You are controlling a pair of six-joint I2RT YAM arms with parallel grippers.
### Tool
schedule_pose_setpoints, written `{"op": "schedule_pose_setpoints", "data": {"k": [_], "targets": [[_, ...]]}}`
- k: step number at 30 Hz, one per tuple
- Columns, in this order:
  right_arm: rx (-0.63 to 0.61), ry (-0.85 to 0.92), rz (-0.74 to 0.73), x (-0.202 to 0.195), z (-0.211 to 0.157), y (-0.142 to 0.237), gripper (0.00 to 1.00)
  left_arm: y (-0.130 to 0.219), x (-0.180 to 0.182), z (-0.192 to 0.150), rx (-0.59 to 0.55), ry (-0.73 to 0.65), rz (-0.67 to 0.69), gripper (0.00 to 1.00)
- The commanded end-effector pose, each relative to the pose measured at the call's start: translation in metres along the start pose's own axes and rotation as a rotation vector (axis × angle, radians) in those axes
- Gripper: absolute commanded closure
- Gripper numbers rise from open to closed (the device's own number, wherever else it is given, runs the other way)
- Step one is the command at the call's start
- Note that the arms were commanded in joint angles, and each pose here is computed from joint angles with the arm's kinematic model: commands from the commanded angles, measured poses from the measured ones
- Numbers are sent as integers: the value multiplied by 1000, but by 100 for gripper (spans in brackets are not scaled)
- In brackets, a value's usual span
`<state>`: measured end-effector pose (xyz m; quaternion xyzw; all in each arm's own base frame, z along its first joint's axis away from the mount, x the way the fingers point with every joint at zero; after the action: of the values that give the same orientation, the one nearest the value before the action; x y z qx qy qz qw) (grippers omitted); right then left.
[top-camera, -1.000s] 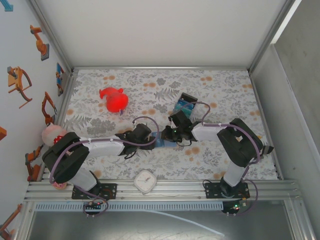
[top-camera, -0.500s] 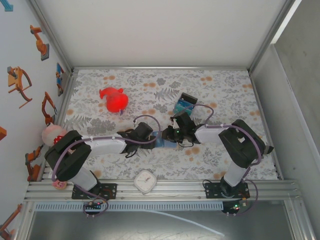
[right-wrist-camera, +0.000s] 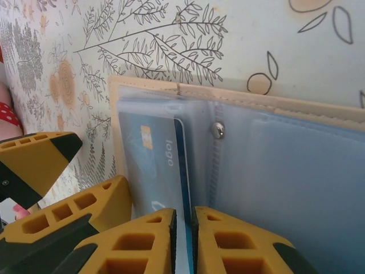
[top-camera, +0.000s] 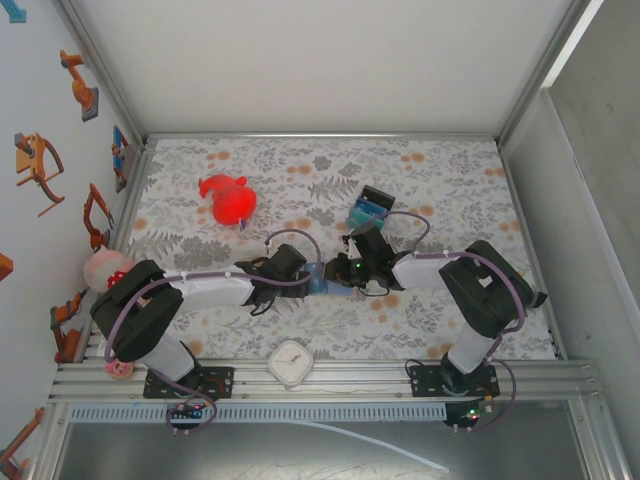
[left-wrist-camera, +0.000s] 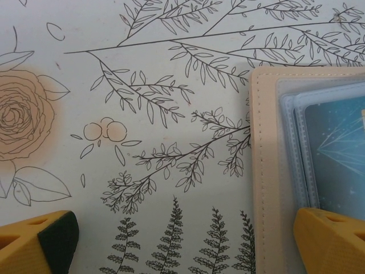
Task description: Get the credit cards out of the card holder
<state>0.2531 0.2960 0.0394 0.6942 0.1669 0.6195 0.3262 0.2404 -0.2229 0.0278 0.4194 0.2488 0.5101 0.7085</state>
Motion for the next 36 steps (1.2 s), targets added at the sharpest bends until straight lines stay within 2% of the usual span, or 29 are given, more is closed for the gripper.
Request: {"op": "schedule_pose_setpoints", "data": {"k": [1, 5, 7, 12, 30, 36], "targets": [[-5, 5, 54, 11, 2, 4, 88, -2, 8, -13, 60, -3, 47, 3], [-2, 8, 63, 11, 2, 4, 89, -3, 6, -12, 58, -2, 44, 3], [2, 5, 64, 11, 2, 3, 85, -3, 6, -11, 58, 0, 42, 3], [-13, -5, 27, 1, 3, 3, 80, -3, 6, -12, 62, 1, 43, 3], [17, -19, -21, -7, 2, -5, 78, -4, 3, -12, 67, -5, 43, 3], [21, -10, 23, 3, 2, -3, 82, -4, 3, -14, 73, -6, 45, 3]]}}
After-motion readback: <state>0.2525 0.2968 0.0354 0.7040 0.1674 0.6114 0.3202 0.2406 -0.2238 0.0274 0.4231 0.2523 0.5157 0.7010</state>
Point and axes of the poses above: each hand's point on the last joint's axis, 136 mm out from that joint toward the fingers, its own y axis back along the fingers, its own x axis along the line the jaws close on, z = x × y, the point moved 1 cm from there along y, back along the fingers, and after that the axes turned 13 degrees about -y, right-handed, at the moved point
